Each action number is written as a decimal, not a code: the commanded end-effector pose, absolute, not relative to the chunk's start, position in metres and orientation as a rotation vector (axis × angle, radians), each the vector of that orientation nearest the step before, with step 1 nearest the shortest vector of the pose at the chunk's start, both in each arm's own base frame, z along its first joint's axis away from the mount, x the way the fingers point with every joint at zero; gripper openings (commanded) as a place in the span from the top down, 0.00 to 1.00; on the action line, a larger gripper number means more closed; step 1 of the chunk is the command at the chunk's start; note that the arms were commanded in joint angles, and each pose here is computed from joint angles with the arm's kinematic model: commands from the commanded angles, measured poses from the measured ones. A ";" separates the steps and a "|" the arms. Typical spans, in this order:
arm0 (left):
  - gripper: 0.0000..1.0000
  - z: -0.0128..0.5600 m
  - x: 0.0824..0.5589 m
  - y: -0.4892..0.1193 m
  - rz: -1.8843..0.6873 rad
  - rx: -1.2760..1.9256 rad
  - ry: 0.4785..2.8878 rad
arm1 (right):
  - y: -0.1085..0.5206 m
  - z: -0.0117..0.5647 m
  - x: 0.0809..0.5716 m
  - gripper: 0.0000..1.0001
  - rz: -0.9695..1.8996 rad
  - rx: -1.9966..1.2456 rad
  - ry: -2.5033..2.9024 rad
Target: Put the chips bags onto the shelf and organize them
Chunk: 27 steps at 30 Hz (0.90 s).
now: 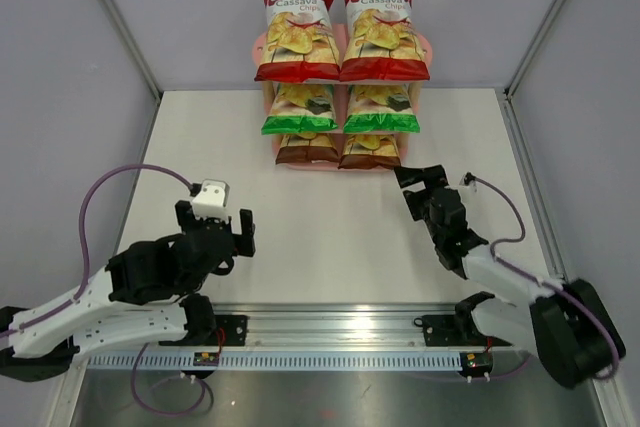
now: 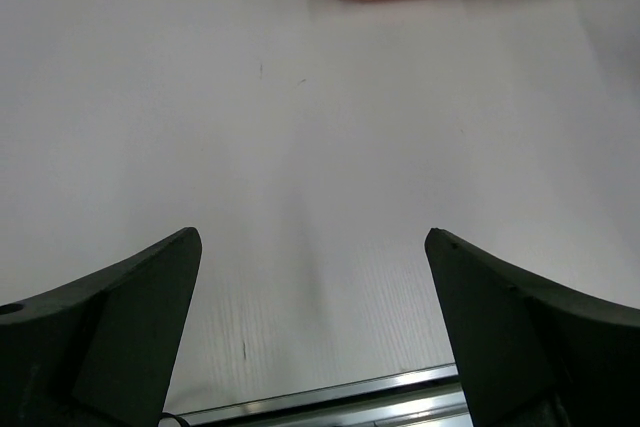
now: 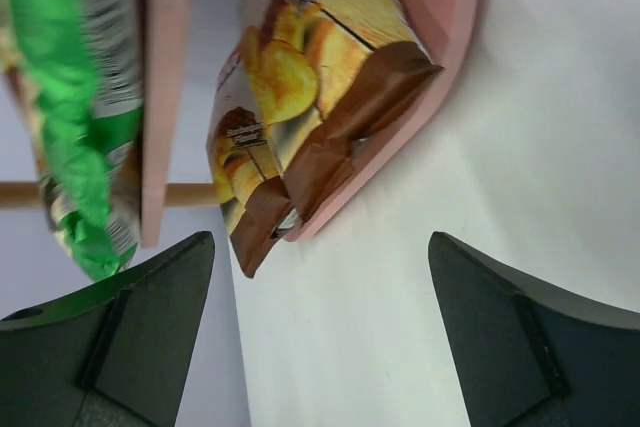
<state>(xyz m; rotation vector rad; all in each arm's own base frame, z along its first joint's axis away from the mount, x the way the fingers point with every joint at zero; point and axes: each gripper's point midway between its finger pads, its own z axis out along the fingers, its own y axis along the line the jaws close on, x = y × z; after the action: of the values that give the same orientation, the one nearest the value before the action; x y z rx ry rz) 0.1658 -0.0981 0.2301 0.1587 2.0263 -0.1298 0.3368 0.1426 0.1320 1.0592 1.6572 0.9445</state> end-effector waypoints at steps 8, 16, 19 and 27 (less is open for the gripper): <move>0.01 0.244 0.191 -0.075 -0.063 -0.030 1.995 | 0.063 0.228 0.259 0.01 0.452 0.571 1.668; 0.01 0.255 0.202 -0.031 -0.036 -0.248 1.921 | 0.043 0.281 0.208 0.01 0.298 0.301 1.777; 0.01 0.261 0.203 -0.019 -0.050 -0.299 1.863 | 0.040 0.289 0.204 0.01 0.236 0.256 1.851; 0.01 0.264 0.208 -0.006 -0.038 -0.295 1.806 | 0.028 0.294 0.203 0.00 0.091 0.183 1.949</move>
<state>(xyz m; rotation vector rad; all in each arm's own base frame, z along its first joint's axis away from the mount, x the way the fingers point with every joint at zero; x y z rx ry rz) 0.1976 0.0050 0.2524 -0.3784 1.8446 0.0108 0.2136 0.0427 0.2919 0.2461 1.9062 0.1982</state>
